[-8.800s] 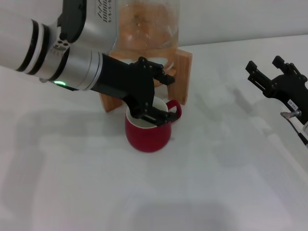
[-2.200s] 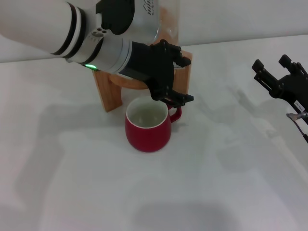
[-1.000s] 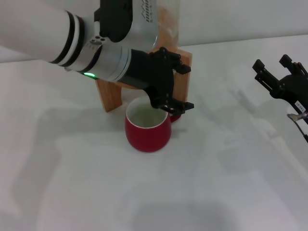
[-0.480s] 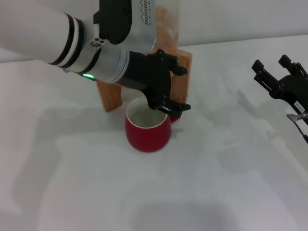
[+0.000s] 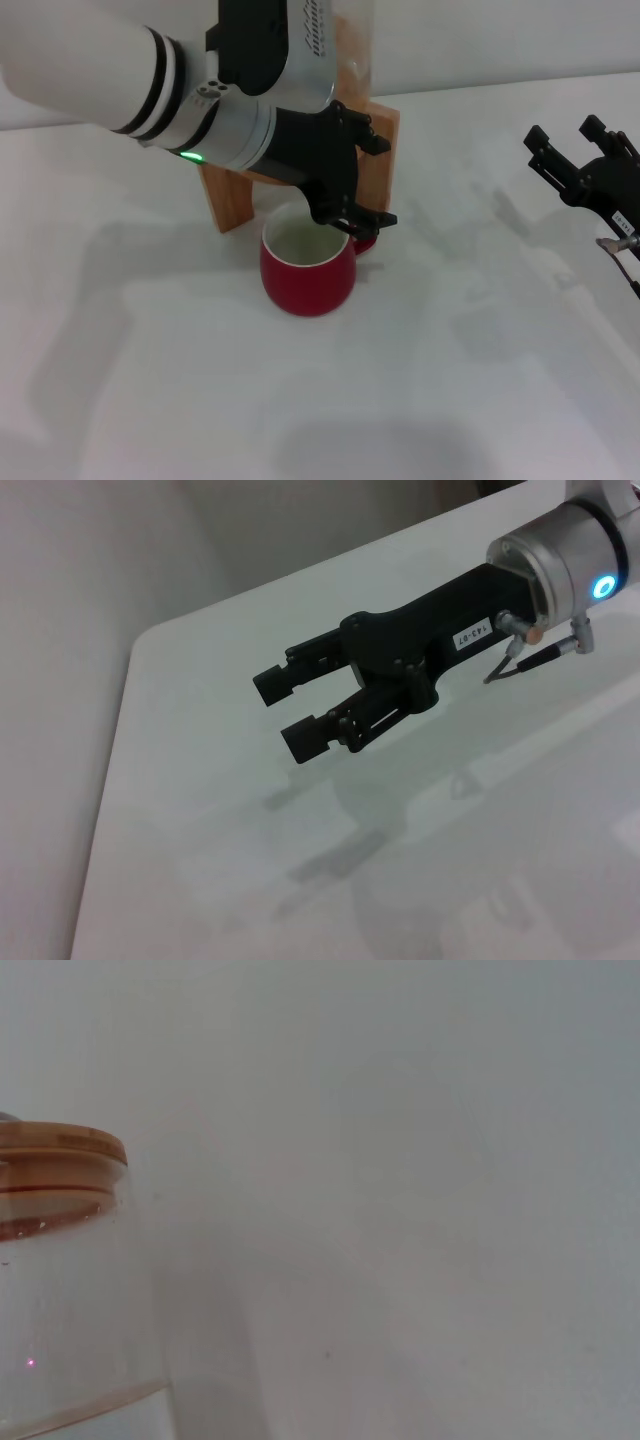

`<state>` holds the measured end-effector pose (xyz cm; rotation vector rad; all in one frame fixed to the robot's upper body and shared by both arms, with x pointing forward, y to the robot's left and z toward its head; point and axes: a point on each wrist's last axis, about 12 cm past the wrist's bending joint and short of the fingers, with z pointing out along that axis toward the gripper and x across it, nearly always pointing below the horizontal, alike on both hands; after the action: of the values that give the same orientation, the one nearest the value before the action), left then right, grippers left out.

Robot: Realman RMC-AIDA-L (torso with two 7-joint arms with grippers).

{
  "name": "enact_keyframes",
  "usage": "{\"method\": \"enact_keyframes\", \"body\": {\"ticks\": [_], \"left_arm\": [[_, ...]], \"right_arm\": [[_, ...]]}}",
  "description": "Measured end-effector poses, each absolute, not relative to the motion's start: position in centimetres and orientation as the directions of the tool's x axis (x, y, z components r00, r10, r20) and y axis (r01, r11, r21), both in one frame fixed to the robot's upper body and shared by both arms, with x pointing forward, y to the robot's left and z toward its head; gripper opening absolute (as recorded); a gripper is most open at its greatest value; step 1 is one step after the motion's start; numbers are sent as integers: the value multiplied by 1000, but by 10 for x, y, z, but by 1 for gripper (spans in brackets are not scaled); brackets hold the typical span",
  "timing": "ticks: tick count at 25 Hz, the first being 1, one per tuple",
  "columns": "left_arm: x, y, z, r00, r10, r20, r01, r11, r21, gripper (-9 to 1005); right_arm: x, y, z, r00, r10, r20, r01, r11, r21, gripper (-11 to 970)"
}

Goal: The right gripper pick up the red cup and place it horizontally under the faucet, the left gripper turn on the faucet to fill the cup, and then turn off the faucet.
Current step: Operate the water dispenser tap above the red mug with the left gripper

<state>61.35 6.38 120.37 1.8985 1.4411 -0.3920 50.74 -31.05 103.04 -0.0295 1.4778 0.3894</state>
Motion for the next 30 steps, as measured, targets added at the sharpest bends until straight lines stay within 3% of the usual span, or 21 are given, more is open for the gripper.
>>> {"method": "enact_keyframes", "body": {"ticks": [30], "left_arm": [[619, 61, 1207, 344, 722, -601, 915, -112, 388, 816]], "right_arm": [[507, -310, 1031, 45, 237, -971, -275, 937, 216, 857]]}}
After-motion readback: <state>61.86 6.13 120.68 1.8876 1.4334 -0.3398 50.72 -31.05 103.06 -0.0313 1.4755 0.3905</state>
